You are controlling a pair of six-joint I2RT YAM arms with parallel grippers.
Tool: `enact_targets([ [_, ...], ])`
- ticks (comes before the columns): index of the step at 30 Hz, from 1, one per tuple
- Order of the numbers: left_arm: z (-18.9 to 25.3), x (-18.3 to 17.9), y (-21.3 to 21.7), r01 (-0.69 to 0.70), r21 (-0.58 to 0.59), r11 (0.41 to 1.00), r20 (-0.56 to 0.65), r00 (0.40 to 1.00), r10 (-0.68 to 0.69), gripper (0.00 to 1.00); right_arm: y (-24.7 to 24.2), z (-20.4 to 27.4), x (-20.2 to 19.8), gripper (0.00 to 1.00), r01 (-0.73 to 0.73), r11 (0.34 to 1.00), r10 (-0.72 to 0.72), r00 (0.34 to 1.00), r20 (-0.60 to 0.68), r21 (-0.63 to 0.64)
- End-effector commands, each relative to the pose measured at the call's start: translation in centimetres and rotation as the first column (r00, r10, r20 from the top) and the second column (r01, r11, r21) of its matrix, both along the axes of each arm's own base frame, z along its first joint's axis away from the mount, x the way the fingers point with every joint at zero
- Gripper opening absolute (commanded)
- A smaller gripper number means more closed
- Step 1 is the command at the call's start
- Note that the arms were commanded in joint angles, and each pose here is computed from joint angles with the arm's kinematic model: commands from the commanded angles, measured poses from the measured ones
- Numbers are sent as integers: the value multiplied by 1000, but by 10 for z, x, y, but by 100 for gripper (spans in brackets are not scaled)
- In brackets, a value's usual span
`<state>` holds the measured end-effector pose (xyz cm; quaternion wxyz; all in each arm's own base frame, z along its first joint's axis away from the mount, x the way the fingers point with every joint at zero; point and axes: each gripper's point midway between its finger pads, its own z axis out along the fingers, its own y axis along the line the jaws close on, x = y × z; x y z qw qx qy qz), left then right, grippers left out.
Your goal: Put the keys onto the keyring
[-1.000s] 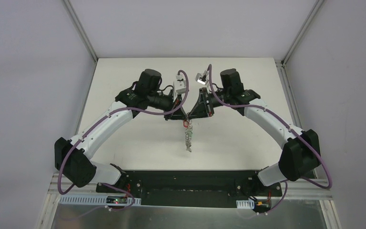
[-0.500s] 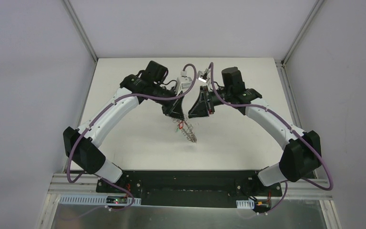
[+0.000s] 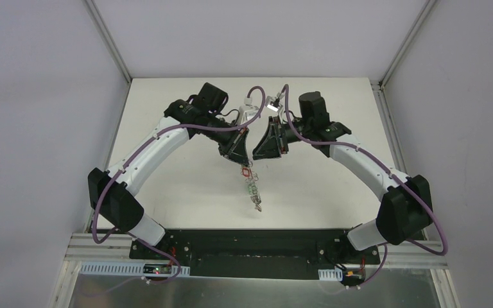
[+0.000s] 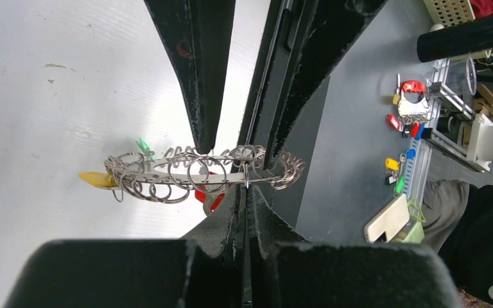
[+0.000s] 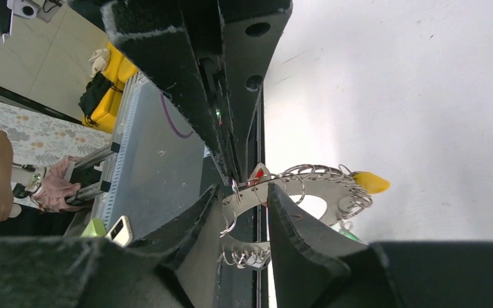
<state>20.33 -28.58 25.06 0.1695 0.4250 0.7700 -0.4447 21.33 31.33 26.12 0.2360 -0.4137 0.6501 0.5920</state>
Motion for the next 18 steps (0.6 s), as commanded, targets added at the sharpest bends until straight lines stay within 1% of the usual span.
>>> enact_targets([
  [1,26,-6,-9,28,-82,996,5,1000,-28,0,1,15,-9,34,-45,997,43,999,21,62],
  [10,25,-3,-10,16,-78,997,10,1000,-15,0,6,10,-16,32,-77,994,80,997,-24,76],
  [18,26,-2,-10,11,-81,997,9,1000,-10,0,8,5,-18,28,-84,994,87,996,-34,71],
])
